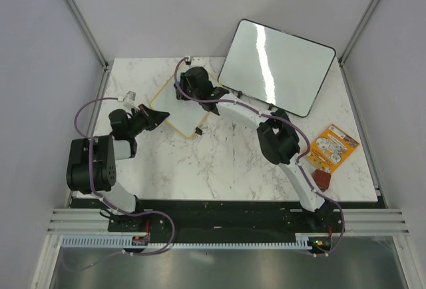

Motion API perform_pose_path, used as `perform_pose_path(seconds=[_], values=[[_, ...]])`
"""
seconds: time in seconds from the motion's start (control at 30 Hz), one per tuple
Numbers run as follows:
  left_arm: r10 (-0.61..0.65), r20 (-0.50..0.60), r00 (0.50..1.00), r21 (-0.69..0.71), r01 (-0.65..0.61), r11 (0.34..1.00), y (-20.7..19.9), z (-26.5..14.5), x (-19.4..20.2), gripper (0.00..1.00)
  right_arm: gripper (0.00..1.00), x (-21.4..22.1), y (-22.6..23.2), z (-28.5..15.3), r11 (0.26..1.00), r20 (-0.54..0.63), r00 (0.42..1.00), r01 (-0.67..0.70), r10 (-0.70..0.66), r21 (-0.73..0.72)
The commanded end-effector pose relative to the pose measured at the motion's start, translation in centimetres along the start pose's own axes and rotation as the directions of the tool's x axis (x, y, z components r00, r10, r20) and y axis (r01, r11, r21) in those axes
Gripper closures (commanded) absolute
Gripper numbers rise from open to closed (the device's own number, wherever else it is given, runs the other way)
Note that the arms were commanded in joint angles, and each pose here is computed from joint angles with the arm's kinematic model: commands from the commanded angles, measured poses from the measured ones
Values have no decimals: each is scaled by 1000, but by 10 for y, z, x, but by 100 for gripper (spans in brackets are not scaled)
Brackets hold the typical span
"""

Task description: Erase the whiteboard

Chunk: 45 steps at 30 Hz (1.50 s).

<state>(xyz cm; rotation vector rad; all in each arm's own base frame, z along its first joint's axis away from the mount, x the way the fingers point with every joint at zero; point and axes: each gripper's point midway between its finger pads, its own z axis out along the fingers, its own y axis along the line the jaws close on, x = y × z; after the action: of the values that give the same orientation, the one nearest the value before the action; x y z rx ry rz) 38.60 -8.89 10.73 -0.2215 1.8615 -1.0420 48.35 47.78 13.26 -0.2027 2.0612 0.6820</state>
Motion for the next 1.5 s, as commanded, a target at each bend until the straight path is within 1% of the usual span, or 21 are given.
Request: perform_pose_path(seconds=[0.0, 0.07, 0.1, 0.13, 0.17, 0.23, 0.37, 0.5, 0.63, 0.67, 0.73, 0.77, 0.9, 0.97, 1.13, 1.23, 1.27, 1.33, 1.37, 1.43, 1.47], values=[[202, -164, 966, 179, -172, 969, -28, 2, 49, 98, 100, 216, 4, -14, 999, -474, 880, -1, -16, -36], [203, -162, 966, 177, -174, 969, -28, 1, 49, 98, 100, 232, -14, -20, 1000, -513, 858, -28, 27, 7], [203, -163, 966, 178, -174, 969, -28, 1, 50, 98, 100, 243, -24, -31, 999, -542, 839, -43, 52, 29], [204, -161, 966, 177, -175, 968, -28, 1, 49, 98, 100, 237, -37, -33, 996, -519, 852, -40, 74, 75], [205, -162, 965, 178, -175, 968, -28, 1, 49, 98, 100, 233, -43, -36, 994, -507, 857, -53, 92, 91], [205, -161, 965, 178, -176, 968, -28, 1, 49, 98, 100, 221, -60, -48, 989, -497, 857, -85, 137, 125], [205, -161, 965, 175, -176, 969, -28, 1, 49, 98, 100, 205, -70, -66, 985, -473, 868, -88, 149, 149], [207, -160, 965, 176, -178, 968, -28, 1, 49, 98, 100, 216, -81, -81, 979, -490, 855, -86, 167, 184], [209, -160, 965, 179, -179, 967, -29, 1, 49, 98, 100, 218, -84, -77, 975, -467, 864, -108, 190, 196], [210, -161, 964, 181, -181, 967, -29, 1, 50, 98, 100, 213, -81, -72, 975, -453, 870, -120, 195, 189], [212, -161, 964, 183, -182, 966, -30, 1, 50, 98, 100, 198, -88, -63, 967, -399, 893, -129, 210, 219], [212, -160, 964, 180, -182, 967, -29, 1, 49, 98, 100, 186, -84, -55, 967, -364, 907, -145, 214, 208], [212, -161, 964, 181, -182, 966, -29, 1, 50, 98, 100, 148, -101, -34, 945, -249, 924, -234, 289, 228], [215, -161, 963, 184, -185, 965, -30, 1, 50, 98, 100, 132, -107, -26, 939, -209, 930, -254, 303, 234], [225, -165, 960, 181, -195, 964, -31, 2, 52, 98, 100, 103, -130, -10, 915, -114, 935, -295, 335, 275], [230, -165, 959, 183, -200, 963, -32, 2, 52, 98, 100, 89, -135, -2, 907, -79, 933, -319, 352, 274], [231, -165, 959, 183, -200, 963, -32, 2, 53, 98, 100, 76, -135, 4, 905, -41, 932, -337, 359, 258], [230, -166, 959, 181, -200, 963, -32, 2, 53, 98, 100, 70, -144, 11, 893, -16, 924, -366, 383, 262], [231, -167, 959, 179, -201, 963, -31, 2, 53, 98, 100, 57, -142, 16, 892, 7, 922, -378, 388, 247], [232, -166, 958, 179, -202, 963, -31, 2, 53, 98, 100, 49, -151, 21, 884, 35, 918, -389, 394, 260], [236, -164, 958, 180, -206, 962, -32, 2, 52, 98, 100, 37, -151, 24, 881, 63, 916, -399, 397, 254]])
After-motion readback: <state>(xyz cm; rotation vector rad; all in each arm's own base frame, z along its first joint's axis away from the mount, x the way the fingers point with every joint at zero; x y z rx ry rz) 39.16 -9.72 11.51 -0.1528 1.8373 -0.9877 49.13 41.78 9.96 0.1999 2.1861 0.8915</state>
